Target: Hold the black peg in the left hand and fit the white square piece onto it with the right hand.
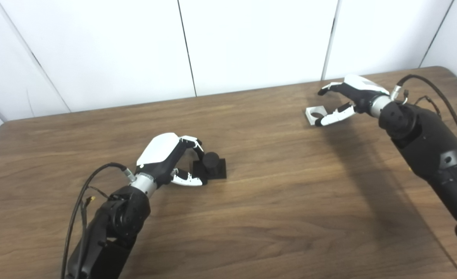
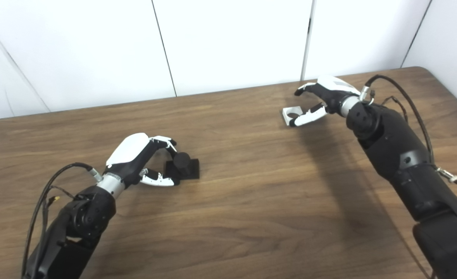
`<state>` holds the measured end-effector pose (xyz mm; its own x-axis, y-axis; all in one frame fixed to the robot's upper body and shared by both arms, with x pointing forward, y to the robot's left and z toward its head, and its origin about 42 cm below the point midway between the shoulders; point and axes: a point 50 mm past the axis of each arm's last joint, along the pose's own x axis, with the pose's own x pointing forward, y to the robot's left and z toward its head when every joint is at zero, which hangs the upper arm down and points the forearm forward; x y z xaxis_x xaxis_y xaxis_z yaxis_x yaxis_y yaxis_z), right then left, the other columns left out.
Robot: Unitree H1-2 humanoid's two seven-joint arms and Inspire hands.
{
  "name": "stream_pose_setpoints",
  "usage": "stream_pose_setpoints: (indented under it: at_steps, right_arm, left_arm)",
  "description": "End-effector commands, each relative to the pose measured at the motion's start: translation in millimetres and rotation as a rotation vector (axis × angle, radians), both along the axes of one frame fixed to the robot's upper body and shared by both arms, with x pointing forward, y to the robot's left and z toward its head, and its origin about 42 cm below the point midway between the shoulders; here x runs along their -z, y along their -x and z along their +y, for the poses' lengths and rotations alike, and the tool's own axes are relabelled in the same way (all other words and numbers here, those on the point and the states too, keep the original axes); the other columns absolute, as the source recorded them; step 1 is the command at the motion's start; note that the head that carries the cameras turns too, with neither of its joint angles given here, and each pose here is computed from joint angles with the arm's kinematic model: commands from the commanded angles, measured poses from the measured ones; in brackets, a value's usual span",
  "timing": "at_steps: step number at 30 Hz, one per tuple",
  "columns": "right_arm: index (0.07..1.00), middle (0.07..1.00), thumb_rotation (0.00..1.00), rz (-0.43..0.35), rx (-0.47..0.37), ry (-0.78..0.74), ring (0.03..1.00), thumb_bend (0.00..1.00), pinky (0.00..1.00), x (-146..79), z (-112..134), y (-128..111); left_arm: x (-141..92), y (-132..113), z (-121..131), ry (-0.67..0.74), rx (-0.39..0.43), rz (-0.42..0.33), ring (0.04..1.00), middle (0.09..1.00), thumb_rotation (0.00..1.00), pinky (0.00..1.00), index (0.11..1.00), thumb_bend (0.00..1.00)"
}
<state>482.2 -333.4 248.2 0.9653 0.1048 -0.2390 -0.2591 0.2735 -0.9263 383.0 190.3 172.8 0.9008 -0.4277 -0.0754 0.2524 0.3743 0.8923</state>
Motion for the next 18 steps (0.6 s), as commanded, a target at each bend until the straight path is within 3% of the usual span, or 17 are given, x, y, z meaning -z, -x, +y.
stream_pose_setpoints:
  at_steps: [1, 7, 18]
  right_arm:
    - [0.864, 0.971, 0.43, -0.081, -0.011, 0.030, 0.998, 0.92, 1.00, -43.2, -1.7, -12.4]
    - [0.861, 0.969, 0.41, -0.058, -0.023, 0.053, 0.989, 0.95, 1.00, -43.8, 4.4, -14.2]
    - [0.836, 0.960, 0.35, -0.051, -0.047, 0.080, 0.979, 0.88, 0.98, -36.8, 9.9, -13.3]
  left_arm:
    - [4.1, 3.6, 5.2, -0.035, 0.003, 0.017, 0.824, 0.813, 0.09, 0.77, 0.489, 0.52]
    - [3.6, 3.5, 5.2, -0.040, 0.000, 0.015, 0.823, 0.814, 0.09, 0.77, 0.489, 0.52]
    - [3.3, 5.2, 5.8, -0.041, -0.003, 0.016, 0.820, 0.814, 0.09, 0.75, 0.489, 0.52]
